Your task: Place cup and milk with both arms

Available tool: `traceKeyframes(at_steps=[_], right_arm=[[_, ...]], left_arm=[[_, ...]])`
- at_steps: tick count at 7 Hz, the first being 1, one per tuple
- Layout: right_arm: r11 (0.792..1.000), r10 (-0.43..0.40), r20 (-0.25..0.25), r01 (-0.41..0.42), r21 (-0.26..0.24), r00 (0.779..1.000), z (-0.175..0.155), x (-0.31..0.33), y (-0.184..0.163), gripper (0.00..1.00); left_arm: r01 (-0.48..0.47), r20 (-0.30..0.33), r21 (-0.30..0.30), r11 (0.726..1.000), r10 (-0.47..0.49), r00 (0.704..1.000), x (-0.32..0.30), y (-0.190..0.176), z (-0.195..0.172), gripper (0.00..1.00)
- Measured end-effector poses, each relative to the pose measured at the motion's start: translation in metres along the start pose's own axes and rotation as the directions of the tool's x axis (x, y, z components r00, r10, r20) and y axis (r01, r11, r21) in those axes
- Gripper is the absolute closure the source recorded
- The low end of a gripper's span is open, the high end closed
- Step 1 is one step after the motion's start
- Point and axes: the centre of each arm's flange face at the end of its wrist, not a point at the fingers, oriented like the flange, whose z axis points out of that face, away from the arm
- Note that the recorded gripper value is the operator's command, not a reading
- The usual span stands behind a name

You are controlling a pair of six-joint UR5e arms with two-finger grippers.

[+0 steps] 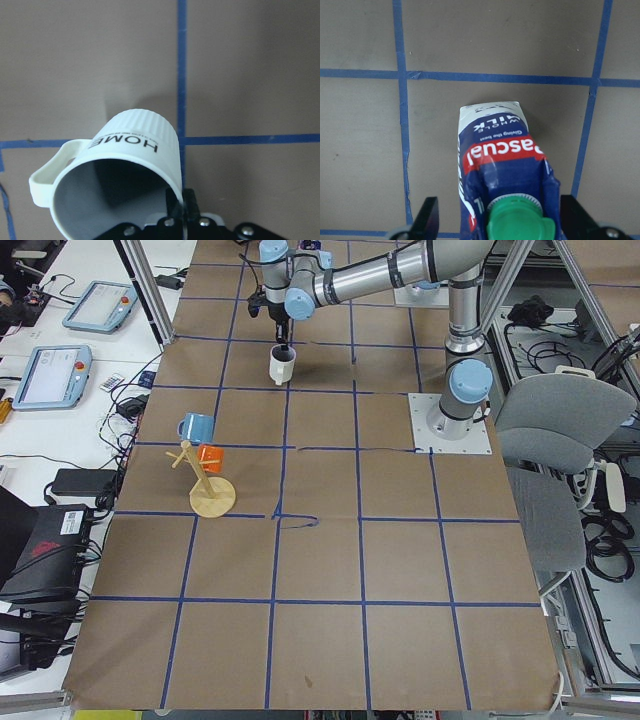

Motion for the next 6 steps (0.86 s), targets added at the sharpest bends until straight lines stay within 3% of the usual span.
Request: traceKeyframes(at_steps=[3,6], right_arm=[[1.0,0.003,0.001,-0.003,0.003,1.0,-0.004,0.0,0.002,0.15],[1.0,0.003,-0.001,-0.003,0.003,1.0,-0.004,0.001,0.003,0.52]], left_arm=[[0.005,-0.097,-0.059,0.998,-0.011,0.995,0.104,-0.019,0.02,1.0],[-0.029,-0.096,-0.113,0.993,0.018,0.995,0.15,-0.009,0.032,1.0]])
